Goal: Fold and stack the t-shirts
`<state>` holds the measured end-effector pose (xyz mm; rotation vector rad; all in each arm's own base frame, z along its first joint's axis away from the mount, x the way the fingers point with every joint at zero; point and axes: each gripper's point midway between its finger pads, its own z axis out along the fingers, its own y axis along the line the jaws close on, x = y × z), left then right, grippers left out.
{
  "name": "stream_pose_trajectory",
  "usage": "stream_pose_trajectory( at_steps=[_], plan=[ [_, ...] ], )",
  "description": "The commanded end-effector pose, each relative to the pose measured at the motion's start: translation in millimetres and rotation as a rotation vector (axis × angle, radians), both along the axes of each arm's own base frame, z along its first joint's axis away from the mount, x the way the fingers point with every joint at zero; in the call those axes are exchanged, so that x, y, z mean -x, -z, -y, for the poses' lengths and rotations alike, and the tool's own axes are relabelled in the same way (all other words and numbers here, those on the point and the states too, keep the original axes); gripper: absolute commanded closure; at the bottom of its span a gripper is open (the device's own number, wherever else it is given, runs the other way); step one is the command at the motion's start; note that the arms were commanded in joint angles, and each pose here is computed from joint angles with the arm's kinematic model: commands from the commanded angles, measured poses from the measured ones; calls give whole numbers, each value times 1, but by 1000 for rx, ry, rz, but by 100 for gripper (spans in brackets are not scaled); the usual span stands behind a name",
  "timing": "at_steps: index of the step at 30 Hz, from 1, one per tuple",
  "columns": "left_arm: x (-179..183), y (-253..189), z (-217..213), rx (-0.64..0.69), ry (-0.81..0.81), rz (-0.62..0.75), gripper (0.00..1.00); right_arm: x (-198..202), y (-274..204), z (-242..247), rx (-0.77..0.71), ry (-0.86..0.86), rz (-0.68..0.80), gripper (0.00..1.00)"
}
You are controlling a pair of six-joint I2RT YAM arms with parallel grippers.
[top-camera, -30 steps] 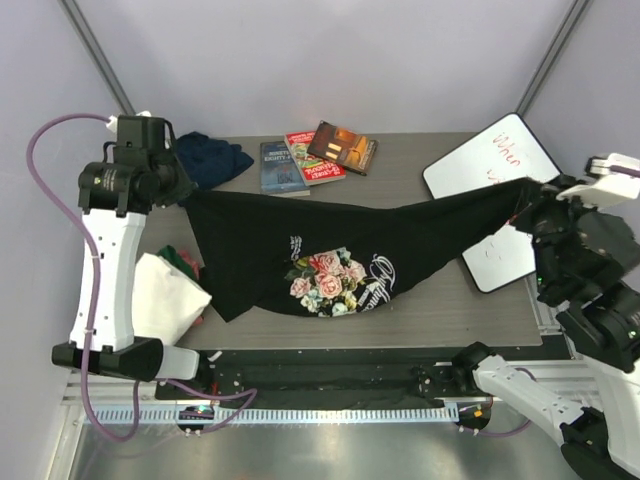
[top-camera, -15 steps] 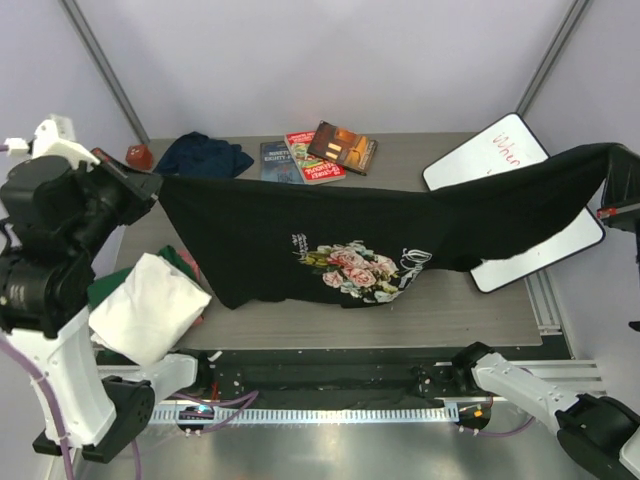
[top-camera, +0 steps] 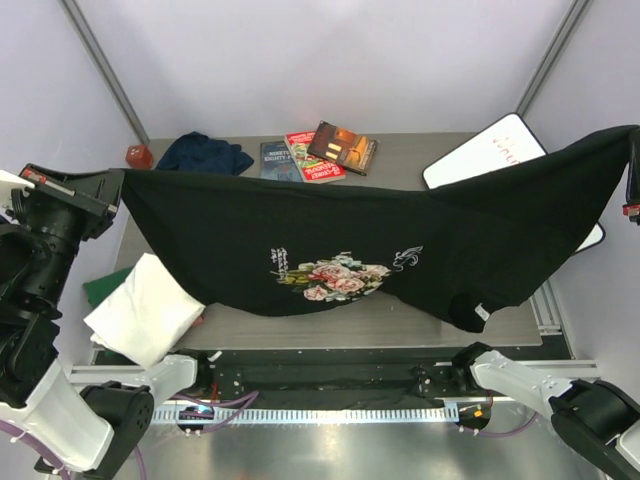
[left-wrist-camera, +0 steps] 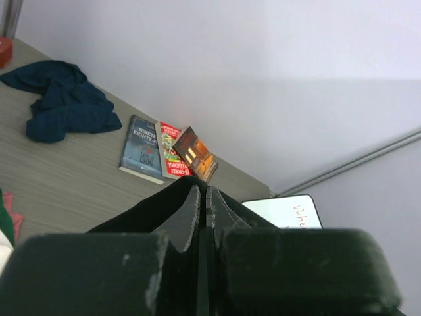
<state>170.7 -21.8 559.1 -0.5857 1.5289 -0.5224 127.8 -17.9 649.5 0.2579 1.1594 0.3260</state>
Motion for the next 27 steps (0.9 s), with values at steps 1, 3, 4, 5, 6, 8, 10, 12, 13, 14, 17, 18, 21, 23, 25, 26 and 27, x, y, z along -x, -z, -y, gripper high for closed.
stream_pose_trajectory(
  at_steps=[1,3,4,5,6,8,10,12,13,14,17,18,21,23,25,26,27],
  plan=[
    [4,-7,-9,-8,-47,39,100,9,-15,0,-28,-29,62,99],
    [10,-5,-10,-13,-45,47,100,17,-18,2,-39,-40,84,99],
    [11,-3,-10,-13,-45,47,100,20,-18,3,-42,-44,90,99],
    [14,-2,-10,-14,-44,48,100,20,-17,1,-44,-55,90,99],
    [24,-4,-11,-15,-41,75,100,23,-18,2,-50,-56,97,99],
    [28,-3,-12,-19,-42,88,100,32,-17,7,-64,-62,113,99],
    [40,-4,-15,-27,-51,117,100,44,-19,12,-81,-69,139,99],
    [46,-4,-17,-30,-51,122,100,50,-21,15,-95,-74,154,99],
    [50,-2,-19,-29,-59,122,100,58,-22,19,-104,-78,169,99],
    [52,-1,-20,-30,-60,125,100,60,-21,20,-107,-82,173,99],
    [66,-5,-26,-24,-81,162,100,76,-24,28,-137,-88,208,99],
    [70,-6,-28,-22,-83,173,100,81,-25,31,-147,-91,221,99],
    [78,-9,-34,-24,-97,192,100,91,-29,35,-166,-102,255,99],
    [76,-4,-38,-25,-114,164,100,90,-30,33,-170,-117,255,99],
    [72,3,-39,-28,-107,135,100,82,-28,27,-161,-130,238,99],
    [73,5,-43,-27,-124,134,100,76,-26,23,-153,-135,224,99],
    [67,7,-43,-29,-125,129,100,66,-25,17,-141,-136,205,99]
  ],
)
